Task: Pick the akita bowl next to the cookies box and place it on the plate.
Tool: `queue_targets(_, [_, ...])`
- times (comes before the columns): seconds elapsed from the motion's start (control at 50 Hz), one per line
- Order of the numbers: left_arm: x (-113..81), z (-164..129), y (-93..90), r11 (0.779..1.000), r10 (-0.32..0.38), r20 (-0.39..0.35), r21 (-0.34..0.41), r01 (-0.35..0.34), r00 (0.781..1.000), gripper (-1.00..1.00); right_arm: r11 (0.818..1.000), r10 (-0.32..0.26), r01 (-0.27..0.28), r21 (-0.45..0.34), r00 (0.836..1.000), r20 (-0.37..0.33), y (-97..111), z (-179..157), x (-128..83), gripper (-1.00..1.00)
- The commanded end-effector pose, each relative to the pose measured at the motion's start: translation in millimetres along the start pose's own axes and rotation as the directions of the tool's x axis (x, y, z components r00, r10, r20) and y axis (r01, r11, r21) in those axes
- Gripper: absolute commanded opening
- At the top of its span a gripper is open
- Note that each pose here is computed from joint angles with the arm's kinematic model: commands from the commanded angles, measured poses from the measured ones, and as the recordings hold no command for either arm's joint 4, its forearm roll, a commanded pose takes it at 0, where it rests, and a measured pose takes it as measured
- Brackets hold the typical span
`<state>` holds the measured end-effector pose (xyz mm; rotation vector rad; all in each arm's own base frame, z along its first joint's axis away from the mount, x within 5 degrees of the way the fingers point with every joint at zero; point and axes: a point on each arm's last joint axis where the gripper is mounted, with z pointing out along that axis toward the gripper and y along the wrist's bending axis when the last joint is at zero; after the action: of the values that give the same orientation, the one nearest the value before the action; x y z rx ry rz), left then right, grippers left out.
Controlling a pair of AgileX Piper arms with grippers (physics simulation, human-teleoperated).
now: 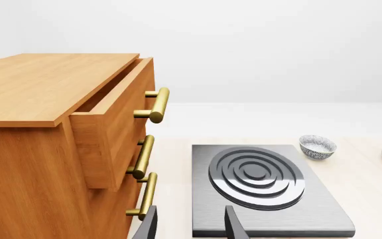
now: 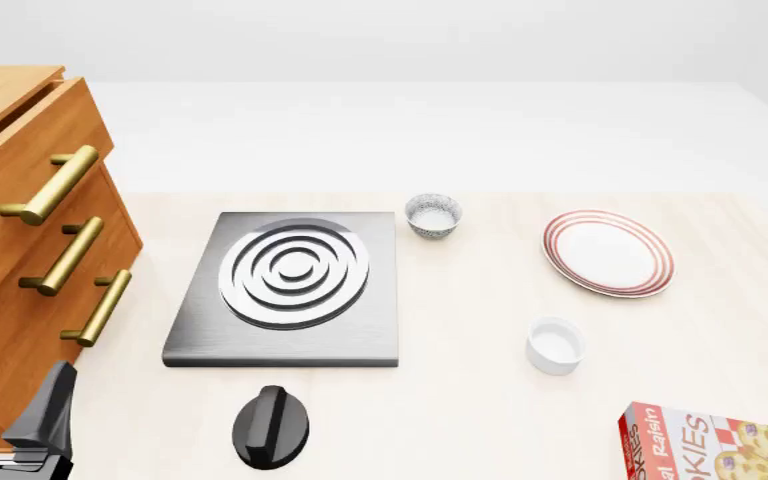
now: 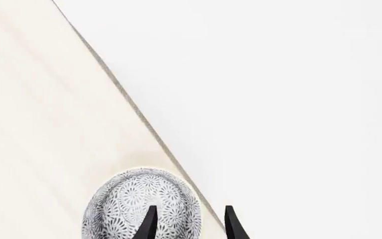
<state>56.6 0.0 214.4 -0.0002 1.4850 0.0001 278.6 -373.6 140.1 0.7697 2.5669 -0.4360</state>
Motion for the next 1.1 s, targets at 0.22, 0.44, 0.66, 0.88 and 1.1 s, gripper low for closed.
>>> queue_targets(0.22, [0.0, 0, 0.0, 1.000, 0.000, 0.000, 0.000, 0.000, 1.000, 1.00, 1.000, -0.016, 0.015, -0.020, 0.999, -0.041, 8, 17, 9, 1.00])
queue_targets(0.44, [0.0, 0, 0.0, 1.000, 0.000, 0.000, 0.000, 0.000, 1.000, 1.00, 0.999, -0.043, 0.042, -0.018, 0.998, -0.040, 8, 18, 18, -1.00])
queue_targets(0.66, [0.0, 0, 0.0, 1.000, 0.000, 0.000, 0.000, 0.000, 1.000, 1.00, 0.998, -0.061, 0.061, -0.011, 0.998, 0.023, 21, -6, 7, -1.00])
queue_targets(0.88, [0.0, 0, 0.0, 1.000, 0.000, 0.000, 0.000, 0.000, 1.000, 1.00, 0.998, -0.055, 0.055, -0.001, 0.987, 0.149, 40, -56, -11, -1.00])
queue_targets(1.1, [0.0, 0, 0.0, 1.000, 0.000, 0.000, 0.000, 0.000, 1.000, 1.00, 0.999, -0.039, 0.043, -0.012, 0.966, 0.254, 59, -108, -29, -1.00])
